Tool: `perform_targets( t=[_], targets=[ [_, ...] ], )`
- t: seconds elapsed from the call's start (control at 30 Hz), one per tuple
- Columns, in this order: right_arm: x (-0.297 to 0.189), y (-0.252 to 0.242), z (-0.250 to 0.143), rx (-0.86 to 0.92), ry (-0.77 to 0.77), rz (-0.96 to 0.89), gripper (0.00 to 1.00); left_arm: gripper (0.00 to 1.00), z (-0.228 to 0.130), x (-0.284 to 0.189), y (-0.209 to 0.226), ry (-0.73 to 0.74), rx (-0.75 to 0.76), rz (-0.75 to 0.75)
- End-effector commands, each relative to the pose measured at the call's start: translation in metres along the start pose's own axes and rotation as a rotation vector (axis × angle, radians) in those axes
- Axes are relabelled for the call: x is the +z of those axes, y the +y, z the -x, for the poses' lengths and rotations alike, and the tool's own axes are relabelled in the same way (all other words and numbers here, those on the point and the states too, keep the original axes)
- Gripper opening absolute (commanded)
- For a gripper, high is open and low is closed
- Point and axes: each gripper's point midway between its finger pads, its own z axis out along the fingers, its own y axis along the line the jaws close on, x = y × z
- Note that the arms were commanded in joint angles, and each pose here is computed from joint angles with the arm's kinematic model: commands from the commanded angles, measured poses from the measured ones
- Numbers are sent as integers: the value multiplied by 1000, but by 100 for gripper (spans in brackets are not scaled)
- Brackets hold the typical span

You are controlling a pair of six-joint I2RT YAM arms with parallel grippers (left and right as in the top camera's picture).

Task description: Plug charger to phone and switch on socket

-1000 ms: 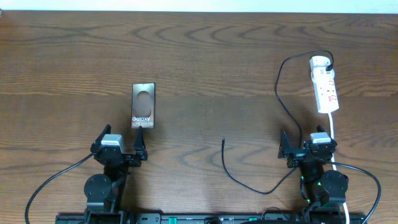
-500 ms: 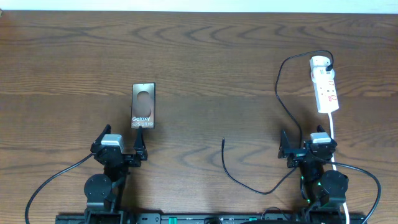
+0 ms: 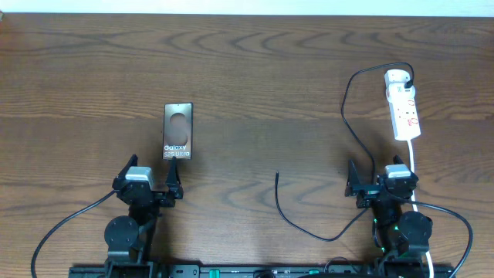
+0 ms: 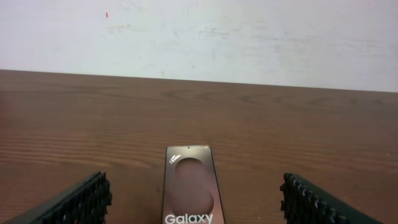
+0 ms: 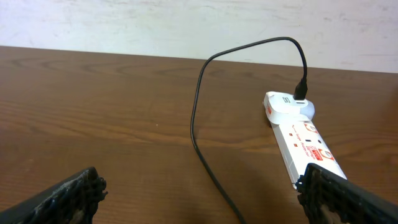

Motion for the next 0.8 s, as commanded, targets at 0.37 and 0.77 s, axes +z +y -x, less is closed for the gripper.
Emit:
perform_targets(
  t=[0.37, 0.77],
  targets=[
    [0, -1, -1, 13, 2, -8, 99, 86, -16, 1, 1, 48, 9, -2],
    [0, -1, -1, 13, 2, -8, 99, 86, -8, 1, 0, 19, 11, -5]
  ],
)
